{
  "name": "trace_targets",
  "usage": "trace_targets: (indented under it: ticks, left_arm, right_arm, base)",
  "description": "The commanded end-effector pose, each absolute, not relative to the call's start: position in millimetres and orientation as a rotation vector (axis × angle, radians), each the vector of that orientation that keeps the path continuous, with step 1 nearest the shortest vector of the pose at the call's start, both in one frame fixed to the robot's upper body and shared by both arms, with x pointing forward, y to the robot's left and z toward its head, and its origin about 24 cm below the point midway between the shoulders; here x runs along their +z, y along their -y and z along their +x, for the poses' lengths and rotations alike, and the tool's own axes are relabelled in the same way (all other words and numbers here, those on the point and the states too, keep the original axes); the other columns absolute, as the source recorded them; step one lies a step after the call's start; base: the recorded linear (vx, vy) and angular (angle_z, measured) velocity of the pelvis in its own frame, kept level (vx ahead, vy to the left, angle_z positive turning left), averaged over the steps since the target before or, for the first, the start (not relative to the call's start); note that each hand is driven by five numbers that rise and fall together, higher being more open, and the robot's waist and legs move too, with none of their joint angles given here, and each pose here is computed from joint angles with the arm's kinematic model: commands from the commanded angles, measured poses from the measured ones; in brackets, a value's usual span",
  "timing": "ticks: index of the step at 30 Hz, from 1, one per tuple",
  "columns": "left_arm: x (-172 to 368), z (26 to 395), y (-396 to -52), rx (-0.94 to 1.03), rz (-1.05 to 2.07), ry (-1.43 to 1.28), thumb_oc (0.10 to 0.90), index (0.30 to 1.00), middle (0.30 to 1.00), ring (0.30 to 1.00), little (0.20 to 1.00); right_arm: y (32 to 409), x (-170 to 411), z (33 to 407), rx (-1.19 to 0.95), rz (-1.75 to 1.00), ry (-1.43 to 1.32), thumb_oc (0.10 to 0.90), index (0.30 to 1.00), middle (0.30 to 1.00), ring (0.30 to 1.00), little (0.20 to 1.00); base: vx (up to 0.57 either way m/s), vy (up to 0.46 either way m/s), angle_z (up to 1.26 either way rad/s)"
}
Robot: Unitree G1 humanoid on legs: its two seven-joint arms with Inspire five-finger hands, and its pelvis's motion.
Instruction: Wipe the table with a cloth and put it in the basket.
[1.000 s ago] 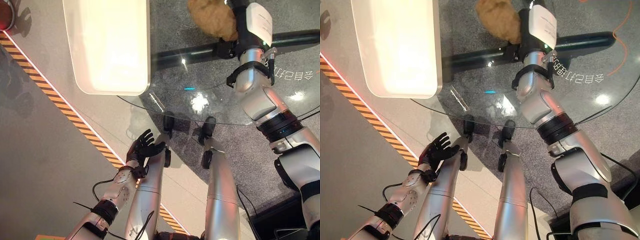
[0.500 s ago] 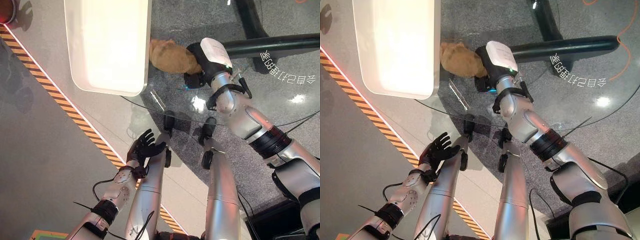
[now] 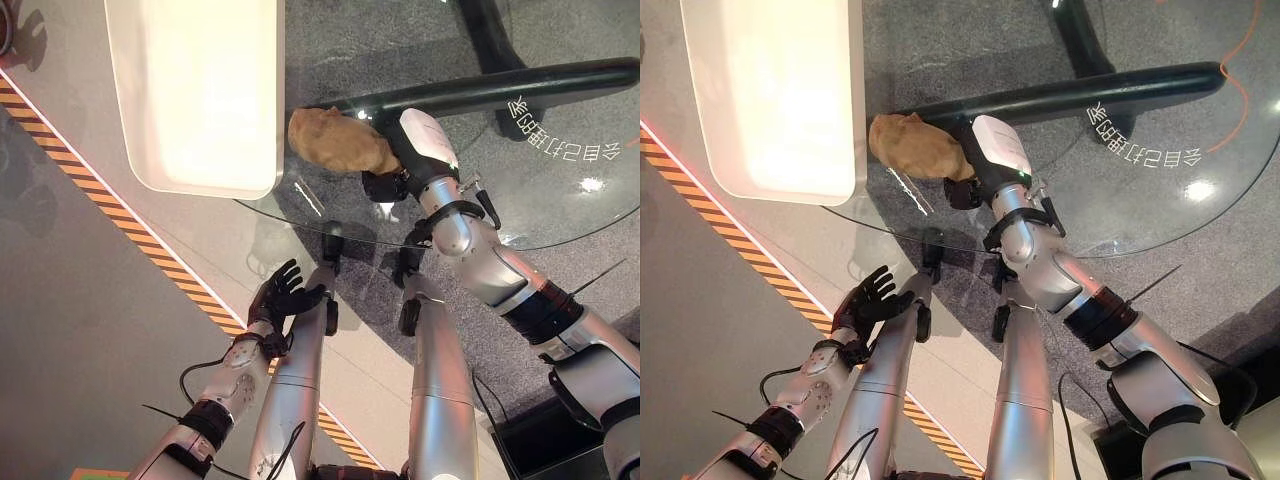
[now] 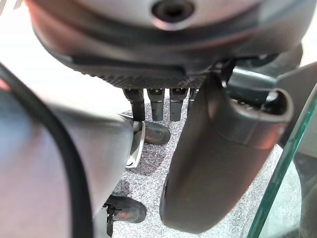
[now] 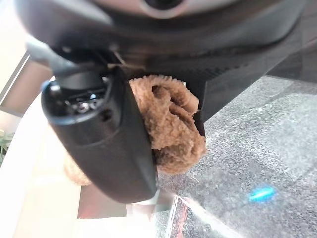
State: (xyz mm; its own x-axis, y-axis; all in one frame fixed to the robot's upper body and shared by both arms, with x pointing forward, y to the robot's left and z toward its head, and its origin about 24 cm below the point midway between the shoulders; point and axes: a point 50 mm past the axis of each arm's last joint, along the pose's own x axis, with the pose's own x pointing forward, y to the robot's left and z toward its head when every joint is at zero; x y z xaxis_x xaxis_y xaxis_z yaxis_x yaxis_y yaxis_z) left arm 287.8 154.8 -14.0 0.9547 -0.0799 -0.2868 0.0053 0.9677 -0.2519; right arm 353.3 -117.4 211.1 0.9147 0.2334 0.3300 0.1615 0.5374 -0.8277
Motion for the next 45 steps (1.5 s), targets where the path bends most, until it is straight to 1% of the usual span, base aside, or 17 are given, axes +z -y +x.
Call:
trace_targets:
  ticks: [1,6,7,9,10,13,22,25,28,34,36,37,40,42,45]
  left_arm:
    - [-41,257,-151,-0.030,-0.278,-0.383,0.800,0.900,0.900,0.900,0.900]
    - [-42,255,-156,-0.019,-0.268,-0.393,0.800,0.900,0.900,0.900,0.900]
    - [-42,255,-156,-0.019,-0.268,-0.393,0.800,0.900,0.900,0.900,0.900]
    - [-43,254,-157,-0.021,-0.266,-0.395,0.800,0.900,0.900,0.900,0.900]
    - [-38,259,-157,-0.024,-0.265,-0.378,0.800,0.900,0.900,0.900,0.900]
    - [-38,258,-157,-0.029,-0.264,-0.381,0.800,0.900,0.900,0.900,0.900]
    - [-37,256,-154,-0.035,-0.270,-0.378,0.800,0.900,0.900,0.900,0.900]
    - [-36,256,-156,-0.031,-0.278,-0.374,0.800,0.900,0.900,0.900,0.900]
    - [-37,254,-157,-0.030,-0.282,-0.374,0.800,0.900,0.900,0.900,0.900]
    - [-37,250,-159,-0.018,-0.291,-0.368,0.800,0.900,0.900,0.900,0.900]
    - [-37,250,-159,-0.017,-0.291,-0.367,0.800,0.900,0.900,0.900,0.900]
    - [-35,250,-160,-0.017,-0.289,-0.366,0.800,0.900,0.900,0.900,0.900]
    - [-34,251,-160,-0.019,-0.289,-0.361,0.800,0.900,0.900,0.900,0.900]
    - [-33,252,-159,-0.019,-0.286,-0.362,0.800,0.900,0.900,0.900,0.900]
    - [-32,253,-158,-0.017,-0.287,-0.363,0.800,0.900,0.900,0.900,0.900]
  right_arm:
    - [143,213,348,-0.098,-0.976,0.455,0.100,0.300,0.300,0.300,0.200]
    - [187,229,358,-0.365,-0.942,0.431,0.100,0.300,0.300,0.300,0.200]
    - [187,229,358,-0.365,-0.942,0.431,0.100,0.300,0.300,0.300,0.200]
    - [202,238,360,-0.463,-0.909,0.430,0.100,0.300,0.300,0.300,0.200]
    - [215,253,361,-0.562,-0.863,0.455,0.100,0.300,0.300,0.300,0.200]
    - [233,267,360,-0.699,-0.786,0.468,0.100,0.300,0.300,0.300,0.200]
    - [272,276,356,-0.948,-0.678,0.419,0.100,0.300,0.300,0.300,0.200]
    - [289,274,350,-1.033,-0.592,0.389,0.100,0.300,0.300,0.300,0.200]
    - [296,271,347,-1.063,-0.554,0.374,0.100,0.300,0.300,0.300,0.200]
    - [322,254,332,-1.214,-0.365,0.342,0.100,0.300,0.300,0.300,0.200]
    - [325,252,329,-1.233,-0.326,0.347,0.100,0.300,0.300,0.300,0.200]
    - [327,252,326,-1.240,-0.254,0.375,0.100,0.300,0.300,0.300,0.200]
    - [328,252,325,-1.203,-0.032,0.428,0.100,0.300,0.300,0.300,0.200]
    - [326,252,325,-1.166,0.030,0.452,0.100,0.300,0.300,0.300,0.200]
    - [315,257,329,-1.081,0.003,0.484,0.100,0.300,0.300,0.300,0.200]
  base:
    - [0.00,0.000,0.00]
    - [0.01,-0.029,-0.03]
    - [-0.01,-0.021,-0.06]
    - [-0.03,-0.027,-0.08]
    - [-0.05,-0.029,-0.04]
    - [-0.02,-0.017,-0.04]
    - [0.00,-0.002,-0.05]
    - [0.00,0.000,0.00]
    - [0.00,0.000,0.00]
    - [0.00,0.002,-0.01]
    - [-0.01,0.000,-0.03]
    - [0.00,0.000,0.00]
    - [0.00,0.000,0.00]
    - [0.00,-0.007,-0.02]
    - [-0.01,-0.004,-0.04]
